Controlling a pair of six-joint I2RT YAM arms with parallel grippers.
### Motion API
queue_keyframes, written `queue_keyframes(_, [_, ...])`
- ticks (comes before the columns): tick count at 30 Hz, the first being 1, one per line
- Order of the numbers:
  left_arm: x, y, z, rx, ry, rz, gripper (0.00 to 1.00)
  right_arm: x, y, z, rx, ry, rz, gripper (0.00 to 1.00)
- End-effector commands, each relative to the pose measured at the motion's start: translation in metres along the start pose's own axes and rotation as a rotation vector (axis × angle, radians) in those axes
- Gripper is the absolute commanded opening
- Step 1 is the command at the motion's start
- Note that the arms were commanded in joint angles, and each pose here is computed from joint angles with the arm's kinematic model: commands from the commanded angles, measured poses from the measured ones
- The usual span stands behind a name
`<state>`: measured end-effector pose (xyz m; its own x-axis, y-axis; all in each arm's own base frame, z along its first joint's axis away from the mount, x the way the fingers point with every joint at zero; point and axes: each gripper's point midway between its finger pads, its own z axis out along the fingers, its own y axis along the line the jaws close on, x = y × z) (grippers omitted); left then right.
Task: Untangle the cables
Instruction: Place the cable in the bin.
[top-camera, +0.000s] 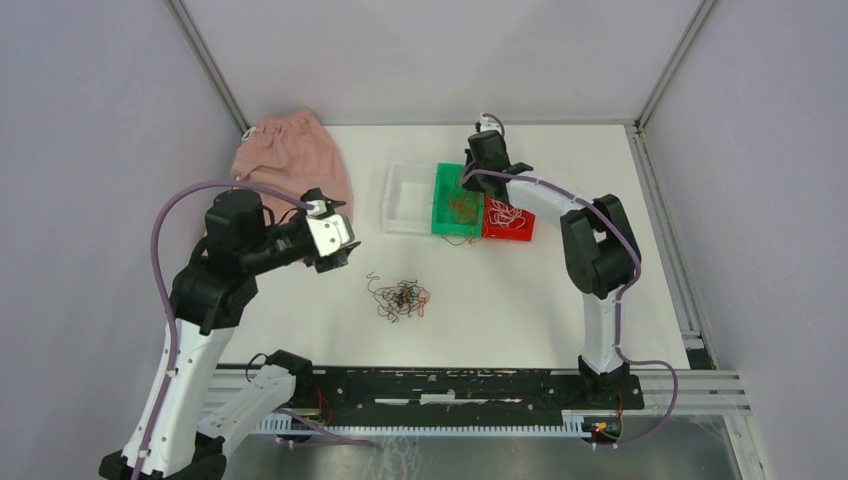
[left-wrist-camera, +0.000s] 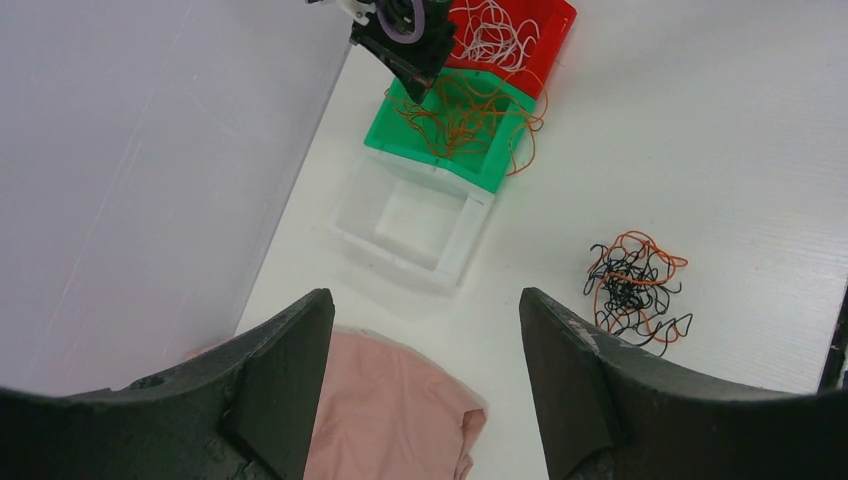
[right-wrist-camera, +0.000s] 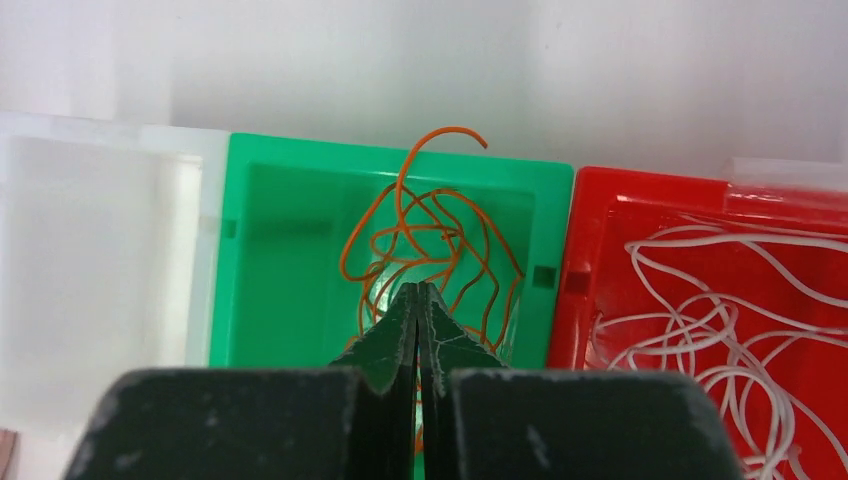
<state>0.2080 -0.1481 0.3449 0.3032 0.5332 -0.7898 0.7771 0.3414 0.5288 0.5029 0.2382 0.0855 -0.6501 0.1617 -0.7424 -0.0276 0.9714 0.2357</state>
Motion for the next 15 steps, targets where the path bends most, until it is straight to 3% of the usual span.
queue_keyframes(1, [-0.014,0.002,-0.004,-0.01,-0.051,0.056,0.76,-0.044,0.027,-0.038,-0.09,-0.144,0.018,0.0])
queue_keyframes(8, [-0.015,0.0,-0.008,-0.018,-0.056,0.055,0.76,-0.005,0.042,-0.039,-0.107,-0.091,-0.046,0.0])
queue_keyframes(9, [-0.015,0.0,-0.008,-0.018,-0.056,0.054,0.76,-0.007,0.04,-0.038,-0.088,-0.095,-0.043,0.05])
queue_keyframes(11, [-0.015,0.0,-0.009,-0.019,-0.056,0.056,0.76,-0.013,0.033,-0.034,-0.028,-0.105,-0.046,0.27])
queue_keyframes(12, [-0.015,0.0,-0.009,-0.019,-0.055,0.056,0.76,-0.017,0.031,-0.032,-0.011,-0.108,-0.057,0.33])
queue_keyframes(15, [-0.013,0.001,-0.008,-0.022,-0.048,0.056,0.76,-0.029,0.028,-0.024,0.021,-0.124,-0.081,0.42])
